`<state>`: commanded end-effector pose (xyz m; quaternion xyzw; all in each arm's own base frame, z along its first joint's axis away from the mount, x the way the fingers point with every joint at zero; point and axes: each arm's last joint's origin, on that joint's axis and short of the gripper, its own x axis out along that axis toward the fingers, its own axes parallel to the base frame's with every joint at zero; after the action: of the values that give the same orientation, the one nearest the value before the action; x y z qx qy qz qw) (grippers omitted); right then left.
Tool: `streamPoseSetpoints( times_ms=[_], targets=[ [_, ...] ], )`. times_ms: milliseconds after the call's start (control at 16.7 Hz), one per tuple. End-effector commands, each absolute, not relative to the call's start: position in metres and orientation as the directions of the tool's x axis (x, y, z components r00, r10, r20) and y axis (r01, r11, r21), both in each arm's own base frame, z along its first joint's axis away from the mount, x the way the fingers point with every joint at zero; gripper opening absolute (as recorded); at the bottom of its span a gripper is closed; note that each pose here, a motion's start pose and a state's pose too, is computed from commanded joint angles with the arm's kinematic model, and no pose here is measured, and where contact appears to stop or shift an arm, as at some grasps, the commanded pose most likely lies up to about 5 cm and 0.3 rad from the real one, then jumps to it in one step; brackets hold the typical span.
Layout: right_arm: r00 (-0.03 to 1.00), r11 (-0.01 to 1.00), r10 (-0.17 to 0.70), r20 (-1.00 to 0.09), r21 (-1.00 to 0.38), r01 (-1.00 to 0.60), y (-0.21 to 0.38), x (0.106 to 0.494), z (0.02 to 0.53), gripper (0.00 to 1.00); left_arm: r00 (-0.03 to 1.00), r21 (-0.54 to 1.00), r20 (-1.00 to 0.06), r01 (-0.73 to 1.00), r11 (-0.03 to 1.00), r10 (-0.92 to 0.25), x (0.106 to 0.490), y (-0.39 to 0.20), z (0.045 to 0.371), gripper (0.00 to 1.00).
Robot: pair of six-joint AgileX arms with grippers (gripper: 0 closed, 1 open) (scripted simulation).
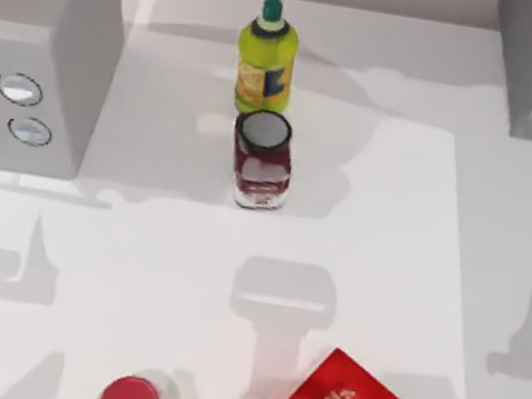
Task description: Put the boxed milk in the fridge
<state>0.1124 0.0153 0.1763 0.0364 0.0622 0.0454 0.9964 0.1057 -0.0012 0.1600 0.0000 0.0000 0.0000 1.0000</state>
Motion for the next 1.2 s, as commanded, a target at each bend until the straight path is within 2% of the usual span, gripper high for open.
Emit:
streamPoseSetpoints(
  times_ms=[180, 360, 780, 1020, 1200],
  targets=[
    [0.999, 0.999, 0.029, -0.038, 0.019, -0.029, 0.003, 0.107, 0.163, 0.00, 1.000, 0.000, 0.000, 0.000, 1.000, 0.000, 0.106, -0.001, 0.160, 1.00],
    [1.000, 1.000, 0.000, 0.000, 0.000, 0.000, -0.001, 0.106, 0.160, 0.00, 1.000, 0.000, 0.000, 0.000, 1.000, 0.000, 0.106, -0.001, 0.160, 1.00],
    [1.000, 1.000, 0.008, -0.002, -0.003, -0.008, -0.001, 0.107, 0.164, 0.00, 1.000, 0.000, 0.000, 0.000, 1.000, 0.000, 0.106, -0.001, 0.160, 1.00],
    [0.999, 0.999, 0.025, 0.021, -0.021, -0.025, -0.002, 0.117, 0.192, 0.00, 1.000, 0.000, 0.000, 0.000, 1.000, 0.000, 0.106, -0.001, 0.160, 1.00],
    [0.999, 0.999, 0.029, 0.034, -0.025, -0.028, -0.005, 0.140, 0.221, 0.00, 1.000, 0.000, 0.000, 0.000, 1.000, 0.000, 0.106, -0.001, 0.160, 1.00]
  ],
)
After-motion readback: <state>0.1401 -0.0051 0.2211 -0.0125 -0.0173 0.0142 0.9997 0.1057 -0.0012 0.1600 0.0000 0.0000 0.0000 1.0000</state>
